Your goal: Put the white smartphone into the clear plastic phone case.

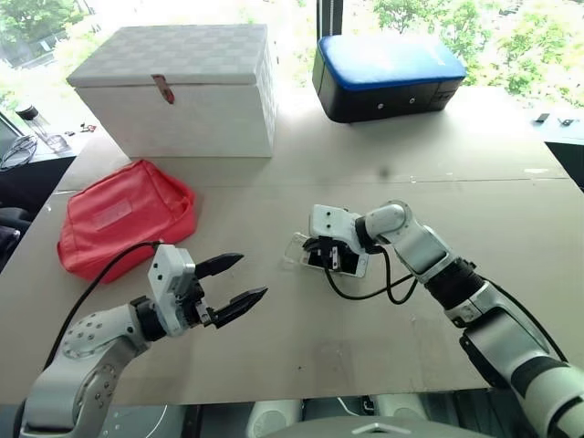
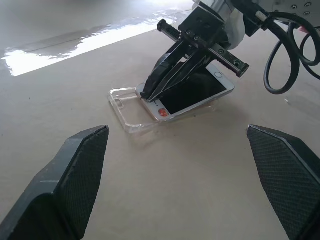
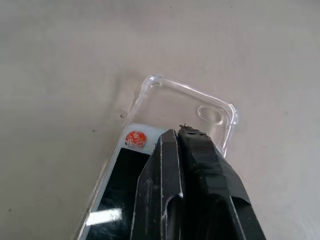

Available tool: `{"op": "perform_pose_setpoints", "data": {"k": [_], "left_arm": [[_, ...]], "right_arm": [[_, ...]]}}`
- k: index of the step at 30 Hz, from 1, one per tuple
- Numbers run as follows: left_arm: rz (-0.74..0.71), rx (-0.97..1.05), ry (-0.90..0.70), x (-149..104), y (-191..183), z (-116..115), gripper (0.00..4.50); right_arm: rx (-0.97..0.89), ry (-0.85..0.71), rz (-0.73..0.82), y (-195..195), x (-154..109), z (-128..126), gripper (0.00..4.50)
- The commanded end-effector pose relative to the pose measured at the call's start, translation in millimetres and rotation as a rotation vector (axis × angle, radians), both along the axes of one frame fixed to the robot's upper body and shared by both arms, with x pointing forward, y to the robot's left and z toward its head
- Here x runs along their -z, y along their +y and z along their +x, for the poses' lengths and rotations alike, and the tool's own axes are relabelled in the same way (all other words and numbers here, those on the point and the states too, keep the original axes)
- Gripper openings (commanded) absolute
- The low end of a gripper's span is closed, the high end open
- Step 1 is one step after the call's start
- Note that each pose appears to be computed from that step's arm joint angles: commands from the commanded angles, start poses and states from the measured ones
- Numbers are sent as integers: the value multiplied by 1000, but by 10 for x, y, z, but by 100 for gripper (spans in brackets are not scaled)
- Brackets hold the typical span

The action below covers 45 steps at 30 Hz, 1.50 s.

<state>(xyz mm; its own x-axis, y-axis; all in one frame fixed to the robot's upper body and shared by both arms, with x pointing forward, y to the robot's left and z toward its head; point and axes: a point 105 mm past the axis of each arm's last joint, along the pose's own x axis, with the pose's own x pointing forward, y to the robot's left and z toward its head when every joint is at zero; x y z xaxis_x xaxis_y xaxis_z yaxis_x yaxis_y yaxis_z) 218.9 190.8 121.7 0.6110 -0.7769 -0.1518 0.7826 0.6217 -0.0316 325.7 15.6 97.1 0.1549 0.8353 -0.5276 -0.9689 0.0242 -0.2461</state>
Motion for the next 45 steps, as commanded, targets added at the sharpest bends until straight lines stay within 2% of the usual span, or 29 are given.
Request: {"op": "perform_pose_setpoints", "data": {"k": [1,5,7,9,14,21,26,39,45], "left_arm": [[3,22,-40,-71,-52,-13,450],[4,18,-39,-67,-38,-16,450],[4,18,-37,-63,-39,-20,450],[3,20,-36,-58,-43,-24,450],[3,31,-36,-59,-56,0,450],[9,34,-38,-73,-51,6,450],[9,23,-37,-77,-42,-29,450],[12,18,-40,-123,-65,-7,450],[14,25,-37,-125,-73,-5,450]], "right_arm": [[28,40,158,-10,-343,5,7],[63,-55,164,-224,-677,61,7],[82,-114,117,-377,-745,93,7],[91,-158,55,-497,-724,125,7],[54,-214,-97,-670,-476,213,7],[-70,-186,-199,-700,-310,171,7],[-140,-137,-164,-639,-343,16,7],[-181,-129,-176,-624,-335,-104,7],[-109,-161,-165,-664,-397,13,7]]}}
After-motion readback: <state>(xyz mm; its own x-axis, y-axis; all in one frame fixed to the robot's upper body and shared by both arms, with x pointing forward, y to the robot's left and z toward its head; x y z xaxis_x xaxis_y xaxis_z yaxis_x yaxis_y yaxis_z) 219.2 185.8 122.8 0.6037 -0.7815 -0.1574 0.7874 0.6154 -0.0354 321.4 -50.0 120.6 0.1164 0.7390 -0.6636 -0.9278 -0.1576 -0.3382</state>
